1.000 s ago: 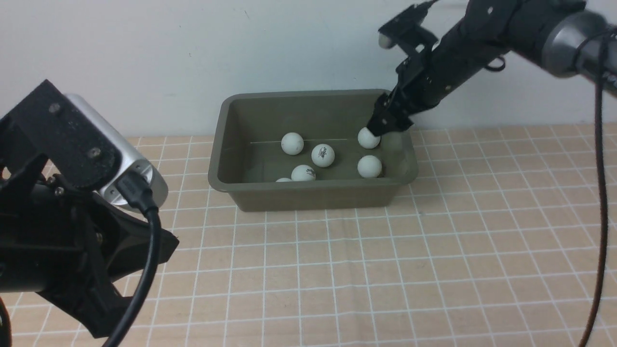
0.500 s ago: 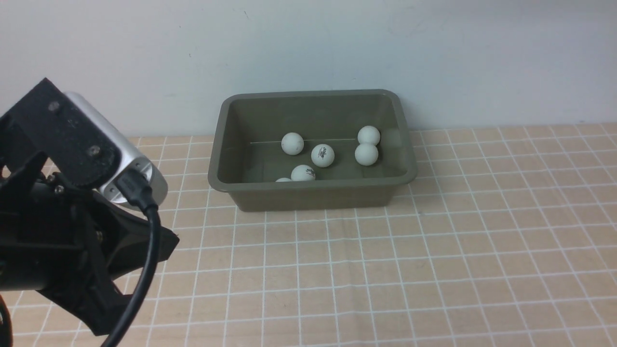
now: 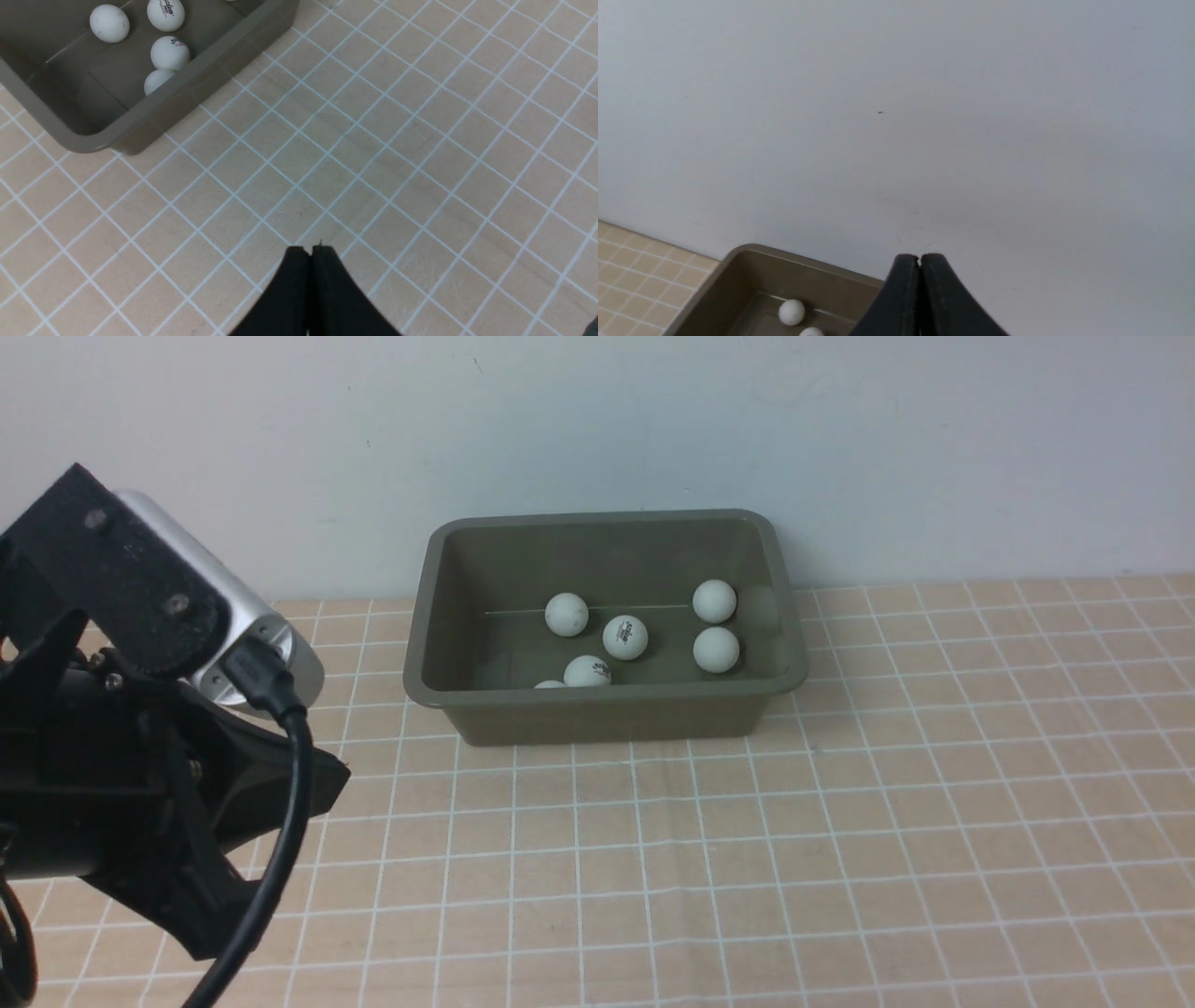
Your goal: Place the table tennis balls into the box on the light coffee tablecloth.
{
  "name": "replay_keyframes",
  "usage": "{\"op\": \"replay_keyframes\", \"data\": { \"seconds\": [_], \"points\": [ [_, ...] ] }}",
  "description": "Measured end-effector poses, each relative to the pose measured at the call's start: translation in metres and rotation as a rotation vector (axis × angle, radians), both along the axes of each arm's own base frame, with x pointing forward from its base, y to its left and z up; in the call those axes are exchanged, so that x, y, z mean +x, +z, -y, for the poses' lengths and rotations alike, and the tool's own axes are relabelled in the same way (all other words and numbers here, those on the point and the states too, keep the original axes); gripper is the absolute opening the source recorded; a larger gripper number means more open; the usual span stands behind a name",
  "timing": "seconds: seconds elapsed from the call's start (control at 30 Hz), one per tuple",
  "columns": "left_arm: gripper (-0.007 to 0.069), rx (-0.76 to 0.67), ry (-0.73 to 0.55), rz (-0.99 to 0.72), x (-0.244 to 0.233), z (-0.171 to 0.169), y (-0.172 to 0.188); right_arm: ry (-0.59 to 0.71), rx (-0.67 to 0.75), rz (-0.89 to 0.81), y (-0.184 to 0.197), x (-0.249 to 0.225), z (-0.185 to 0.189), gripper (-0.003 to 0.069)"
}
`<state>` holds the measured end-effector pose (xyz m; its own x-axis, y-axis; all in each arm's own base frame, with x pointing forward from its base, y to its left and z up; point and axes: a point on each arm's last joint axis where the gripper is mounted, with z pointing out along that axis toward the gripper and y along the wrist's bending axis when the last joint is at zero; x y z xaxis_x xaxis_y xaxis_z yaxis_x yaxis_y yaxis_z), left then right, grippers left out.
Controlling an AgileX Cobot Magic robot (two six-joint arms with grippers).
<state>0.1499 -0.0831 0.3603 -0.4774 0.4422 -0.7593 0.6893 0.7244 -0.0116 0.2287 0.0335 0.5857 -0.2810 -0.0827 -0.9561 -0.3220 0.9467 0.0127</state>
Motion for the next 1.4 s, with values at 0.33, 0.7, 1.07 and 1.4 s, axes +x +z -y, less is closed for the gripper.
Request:
{"op": "replay_keyframes", "data": {
  "seconds": [0.33, 0.7, 1.07, 1.4],
  "points": [
    [-0.0069, -0.003, 0.001, 0.001, 0.0, 0.0, 0.0, 0.006, -0.083, -0.192, -0.072, -0.068, 0.005, -0.0017],
    [-0.0069, -0.003, 0.001, 0.001, 0.0, 0.0, 0.0, -0.15, -0.142, -0.026, -0.208, -0.142, 0.022, -0.0016],
    [-0.0069, -0.004, 0.001, 0.003, 0.0, 0.0, 0.0, -0.194, -0.133, 0.031, -0.32, -0.157, 0.026, -0.0016],
    [-0.0069, -0.006, 0.002, 0.003, 0.0, 0.0, 0.0, -0.243, -0.12, 0.136, -0.359, -0.148, 0.029, -0.0016]
  ]
}}
